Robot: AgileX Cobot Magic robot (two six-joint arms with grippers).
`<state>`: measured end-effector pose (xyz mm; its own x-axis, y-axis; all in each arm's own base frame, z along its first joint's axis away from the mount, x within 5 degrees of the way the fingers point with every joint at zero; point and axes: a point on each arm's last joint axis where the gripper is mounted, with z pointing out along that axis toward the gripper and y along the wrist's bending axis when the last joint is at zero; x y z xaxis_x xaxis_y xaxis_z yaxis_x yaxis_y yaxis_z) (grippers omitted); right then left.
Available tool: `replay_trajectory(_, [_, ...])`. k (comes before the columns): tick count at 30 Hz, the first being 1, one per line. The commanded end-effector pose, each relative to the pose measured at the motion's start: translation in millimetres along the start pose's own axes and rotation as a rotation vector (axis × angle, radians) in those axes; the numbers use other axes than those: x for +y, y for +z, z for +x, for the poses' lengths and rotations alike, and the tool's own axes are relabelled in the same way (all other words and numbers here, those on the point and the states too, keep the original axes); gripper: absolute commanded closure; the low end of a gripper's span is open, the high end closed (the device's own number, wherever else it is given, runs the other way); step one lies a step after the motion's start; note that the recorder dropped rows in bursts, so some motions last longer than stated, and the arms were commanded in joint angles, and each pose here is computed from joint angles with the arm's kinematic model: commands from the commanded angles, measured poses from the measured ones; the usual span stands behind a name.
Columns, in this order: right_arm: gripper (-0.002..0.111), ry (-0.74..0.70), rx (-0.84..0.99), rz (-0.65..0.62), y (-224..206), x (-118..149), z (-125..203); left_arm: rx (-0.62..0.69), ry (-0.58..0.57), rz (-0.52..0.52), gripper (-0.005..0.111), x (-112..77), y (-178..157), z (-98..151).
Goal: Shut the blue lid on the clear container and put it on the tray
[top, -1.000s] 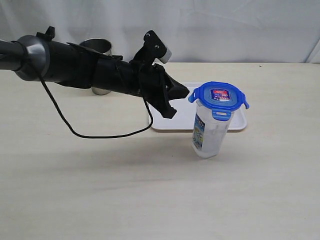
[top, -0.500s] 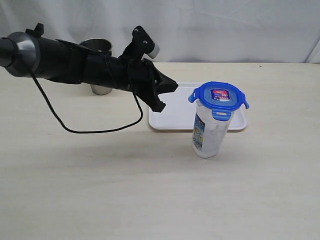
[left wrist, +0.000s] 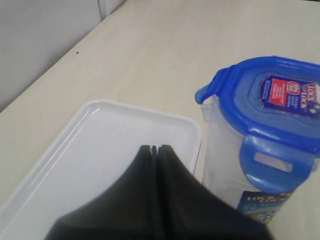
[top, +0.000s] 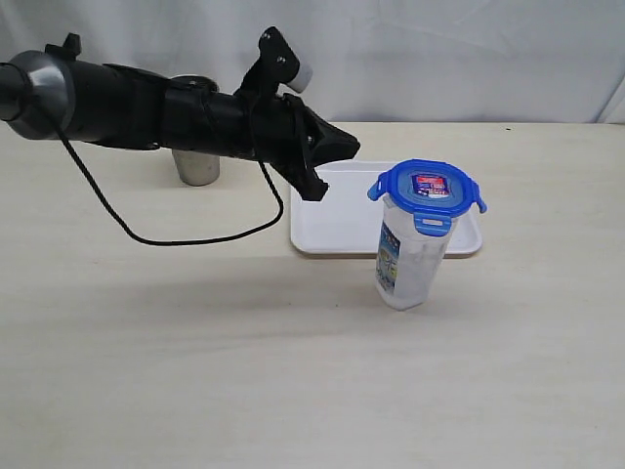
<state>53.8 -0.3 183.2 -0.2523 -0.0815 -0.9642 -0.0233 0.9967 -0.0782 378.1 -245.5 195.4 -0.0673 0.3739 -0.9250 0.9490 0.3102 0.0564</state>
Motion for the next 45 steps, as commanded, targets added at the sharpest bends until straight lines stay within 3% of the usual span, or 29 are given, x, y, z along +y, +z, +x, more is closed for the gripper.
replay_trajectory(1, [0.104,-0.039,-0.147,0.017,-1.1,-1.1,-12.3,-0.041,0.044,0.06,0.107,-3.1,-2.3,-5.6])
replay_trajectory(9, [0.104,0.01,-0.563,0.018,-14.1,-1.7,-47.5,-0.026,0.077,0.097,0.107,-6.5,-2.5,-4.0])
replay_trajectory(13, [0.104,0.376,-0.655,-0.071,-18.9,-4.7,-54.2,-0.026,0.076,0.095,0.107,-6.3,-2.5,-4.1])
replay_trajectory(16, [0.104,0.272,-0.688,-0.076,-20.9,-1.7,-56.9,-0.03,0.076,0.1,0.107,-6.8,-2.5,-4.4])
replay_trajectory(19, [0.104,0.318,-0.744,-0.108,-20.9,-1.4,-63.3,-0.03,0.076,0.1,0.107,-6.8,-2.5,-4.4])
replay_trajectory(24, [0.104,0.338,-0.576,-0.102,2.5,-2.3,-84.0,-0.029,0.074,0.101,0.107,-6.8,-2.1,-3.7])
replay_trajectory(30, [0.104,0.186,-0.255,-0.134,50.5,4.3,-102.5,-0.027,0.075,0.098,0.107,-6.5,-2.2,-3.7])
replay_trajectory(42, [0.104,0.028,0.158,-0.483,126.5,34.7,-104.6,0.002,0.075,0.05,0.107,-2.1,-1.7,-0.9])
replay_trajectory(45, [0.104,0.03,0.205,-0.515,138.3,37.1,-103.3,0.002,0.075,0.05,0.107,-2.1,-1.7,-0.9])
